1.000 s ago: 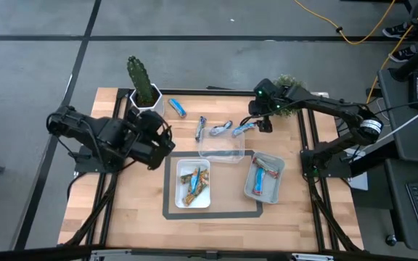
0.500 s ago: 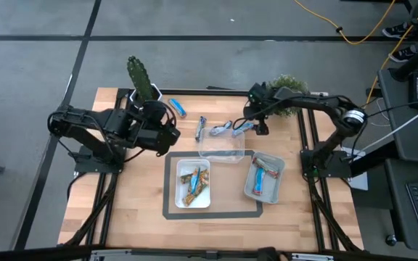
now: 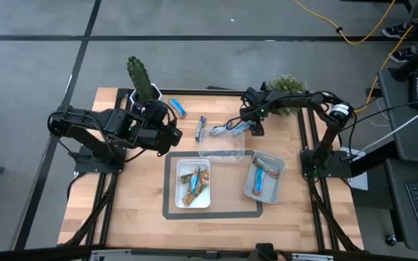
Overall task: Pick and place Granola Bars by type
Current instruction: Put the red granola bar into the gray bin
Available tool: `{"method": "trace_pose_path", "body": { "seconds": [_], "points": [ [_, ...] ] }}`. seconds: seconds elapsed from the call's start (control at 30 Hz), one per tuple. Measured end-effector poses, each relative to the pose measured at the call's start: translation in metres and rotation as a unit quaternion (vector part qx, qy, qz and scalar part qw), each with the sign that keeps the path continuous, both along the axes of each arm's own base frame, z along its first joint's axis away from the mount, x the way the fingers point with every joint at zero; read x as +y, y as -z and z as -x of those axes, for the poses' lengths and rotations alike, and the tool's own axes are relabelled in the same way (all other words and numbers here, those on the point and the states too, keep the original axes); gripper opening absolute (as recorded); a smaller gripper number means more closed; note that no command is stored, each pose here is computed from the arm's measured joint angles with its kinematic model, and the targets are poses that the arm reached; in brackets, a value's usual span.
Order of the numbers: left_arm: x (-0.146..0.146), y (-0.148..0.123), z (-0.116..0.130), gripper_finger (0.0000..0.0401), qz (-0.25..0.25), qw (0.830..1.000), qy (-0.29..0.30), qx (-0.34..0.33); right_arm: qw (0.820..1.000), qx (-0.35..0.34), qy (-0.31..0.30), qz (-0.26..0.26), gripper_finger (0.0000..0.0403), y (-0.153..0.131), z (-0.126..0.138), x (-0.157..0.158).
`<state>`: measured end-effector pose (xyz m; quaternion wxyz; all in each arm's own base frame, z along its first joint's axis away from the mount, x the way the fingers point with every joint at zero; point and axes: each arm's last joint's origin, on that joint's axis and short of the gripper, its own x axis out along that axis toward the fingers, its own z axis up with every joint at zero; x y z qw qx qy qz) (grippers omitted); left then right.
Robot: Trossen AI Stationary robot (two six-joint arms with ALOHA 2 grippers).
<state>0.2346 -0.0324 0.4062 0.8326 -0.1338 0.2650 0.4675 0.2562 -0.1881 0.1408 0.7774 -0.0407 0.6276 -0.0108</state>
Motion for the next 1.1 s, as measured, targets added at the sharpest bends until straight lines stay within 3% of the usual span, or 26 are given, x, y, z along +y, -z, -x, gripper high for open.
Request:
{"method": "trace_pose_path", "body": {
  "seconds": [0.4, 0.63, 0.77, 0.93, 1.1],
  "points": [
    [0.000, 0.000, 0.000, 0.0229, -0.005, 1.000, 0.008, 0.010, 1.000, 0.011, 0.006, -0.015, 0.0061, 0.001, 0.002, 0.002],
    [0.000, 0.000, 0.000, 0.0229, -0.009, 1.000, 0.013, 0.017, 0.997, 0.061, 0.041, -0.002, 0.0051, -0.021, 0.001, -0.002],
    [0.000, 0.000, 0.000, 0.0229, -0.012, 1.000, 0.017, 0.022, 0.997, 0.035, 0.068, 0.024, 0.0054, -0.061, -0.004, -0.007],
    [0.000, 0.000, 0.000, 0.0229, -0.017, 0.999, 0.024, 0.030, 0.989, -0.071, 0.102, 0.077, 0.0048, -0.145, -0.004, -0.006],
    [0.000, 0.000, 0.000, 0.0229, -0.024, 0.998, 0.031, 0.040, 0.956, -0.224, 0.128, 0.141, 0.0055, -0.253, 0.023, 0.015]
  ]
}}
